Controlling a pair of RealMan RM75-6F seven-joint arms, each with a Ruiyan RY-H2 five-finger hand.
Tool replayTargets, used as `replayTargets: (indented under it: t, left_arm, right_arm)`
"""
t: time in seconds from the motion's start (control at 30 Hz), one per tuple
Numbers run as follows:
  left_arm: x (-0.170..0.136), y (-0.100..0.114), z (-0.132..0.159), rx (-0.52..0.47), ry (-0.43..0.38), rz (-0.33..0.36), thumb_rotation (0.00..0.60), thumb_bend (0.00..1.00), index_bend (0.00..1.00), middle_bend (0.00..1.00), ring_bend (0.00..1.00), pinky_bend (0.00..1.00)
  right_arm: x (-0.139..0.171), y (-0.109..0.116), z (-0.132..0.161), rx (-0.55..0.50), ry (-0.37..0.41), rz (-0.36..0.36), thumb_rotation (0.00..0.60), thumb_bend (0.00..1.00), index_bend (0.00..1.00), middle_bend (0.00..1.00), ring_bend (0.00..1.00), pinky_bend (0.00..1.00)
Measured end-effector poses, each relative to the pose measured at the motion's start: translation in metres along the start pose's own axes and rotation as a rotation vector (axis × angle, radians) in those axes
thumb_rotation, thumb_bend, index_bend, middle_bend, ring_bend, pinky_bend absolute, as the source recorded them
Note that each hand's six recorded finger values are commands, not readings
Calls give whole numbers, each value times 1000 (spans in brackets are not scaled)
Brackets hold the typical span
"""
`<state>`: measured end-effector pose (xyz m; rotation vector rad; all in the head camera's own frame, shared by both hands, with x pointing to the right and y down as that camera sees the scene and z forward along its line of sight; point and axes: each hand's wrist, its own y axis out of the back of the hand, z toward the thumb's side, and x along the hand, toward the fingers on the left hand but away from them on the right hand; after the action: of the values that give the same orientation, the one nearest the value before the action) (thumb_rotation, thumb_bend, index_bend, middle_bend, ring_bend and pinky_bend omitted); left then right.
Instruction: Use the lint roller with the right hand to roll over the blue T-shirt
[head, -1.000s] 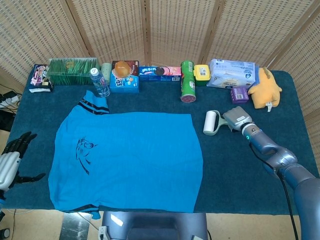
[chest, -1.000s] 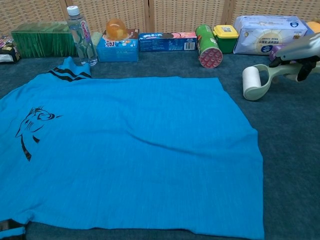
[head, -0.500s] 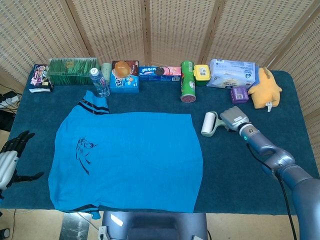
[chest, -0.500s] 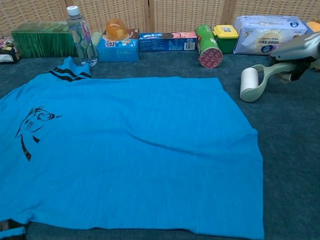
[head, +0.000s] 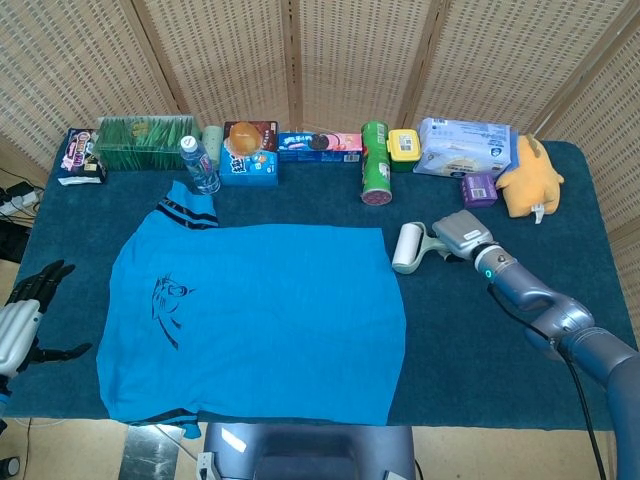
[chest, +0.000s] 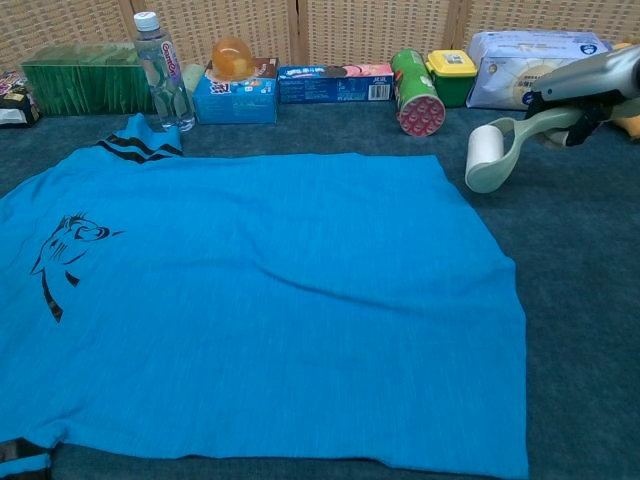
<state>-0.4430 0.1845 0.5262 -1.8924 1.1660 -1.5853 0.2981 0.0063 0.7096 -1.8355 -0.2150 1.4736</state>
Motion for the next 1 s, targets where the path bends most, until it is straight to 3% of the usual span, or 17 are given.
replayTargets:
  t: [0.27,0.57,1.0]
  left_arm:
    - [-2,-5,2,-24,-17,0,600,88,0,0,0,18]
    - [-5,-8,3,-44,-35,6,600,87,0,0,0,18]
    - [-11,-7,-7,-57,-32,14,600,87,0,0,0,18]
  right_arm:
    - [12,28,31,-28,84,4,600,1000,876,879,841,1000]
    - [18,38,82,69,189,92,600,1000,886,878,844,1000]
    - [7,36,102,182,195,143,600,1000,886,878,847,1000]
